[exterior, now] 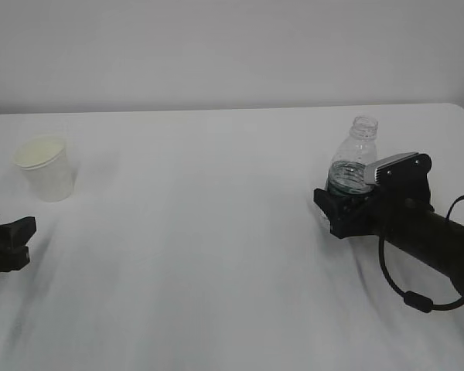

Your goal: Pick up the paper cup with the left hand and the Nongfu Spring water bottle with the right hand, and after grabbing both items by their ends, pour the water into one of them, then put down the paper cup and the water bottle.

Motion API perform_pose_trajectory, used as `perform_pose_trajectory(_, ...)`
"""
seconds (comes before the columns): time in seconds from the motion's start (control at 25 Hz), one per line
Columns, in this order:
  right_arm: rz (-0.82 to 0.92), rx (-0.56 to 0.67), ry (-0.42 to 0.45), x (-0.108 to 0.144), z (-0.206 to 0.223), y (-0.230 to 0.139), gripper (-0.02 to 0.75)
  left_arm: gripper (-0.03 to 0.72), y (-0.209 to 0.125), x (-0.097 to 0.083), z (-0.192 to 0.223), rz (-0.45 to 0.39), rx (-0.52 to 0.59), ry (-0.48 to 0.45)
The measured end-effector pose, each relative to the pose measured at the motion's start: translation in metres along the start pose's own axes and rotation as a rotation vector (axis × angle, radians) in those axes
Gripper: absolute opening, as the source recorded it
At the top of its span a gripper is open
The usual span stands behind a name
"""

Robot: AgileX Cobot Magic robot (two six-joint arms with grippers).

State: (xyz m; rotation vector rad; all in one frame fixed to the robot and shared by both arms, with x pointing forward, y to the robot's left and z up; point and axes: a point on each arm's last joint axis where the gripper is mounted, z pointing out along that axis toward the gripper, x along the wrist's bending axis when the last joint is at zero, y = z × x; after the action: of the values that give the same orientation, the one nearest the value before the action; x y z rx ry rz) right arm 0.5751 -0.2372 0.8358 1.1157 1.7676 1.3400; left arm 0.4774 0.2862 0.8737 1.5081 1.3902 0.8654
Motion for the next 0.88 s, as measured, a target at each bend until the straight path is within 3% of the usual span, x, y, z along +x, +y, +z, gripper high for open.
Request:
perform_pose_trajectory(0.28, -0.002, -0.002, 0.004, 0.0001, 0.0004, 0.0004, 0.589, 0.417, 0.0, 0.0001, 0.0, 0.002, 0.0, 0.001)
perform_pose_trajectory(0.56, -0.005, -0.006, 0.007, 0.0003, 0.0009, 0.001, 0.465, 0.417, 0.0, 0.0001, 0.0, 0.002, 0.0, 0.001)
perform_pose_trajectory(0.88, -0.006, -0.006, 0.007, 0.0003, 0.0009, 0.001, 0.458, 0.416, 0.0, 0.0001, 0.0, 0.002, 0.0, 0.001)
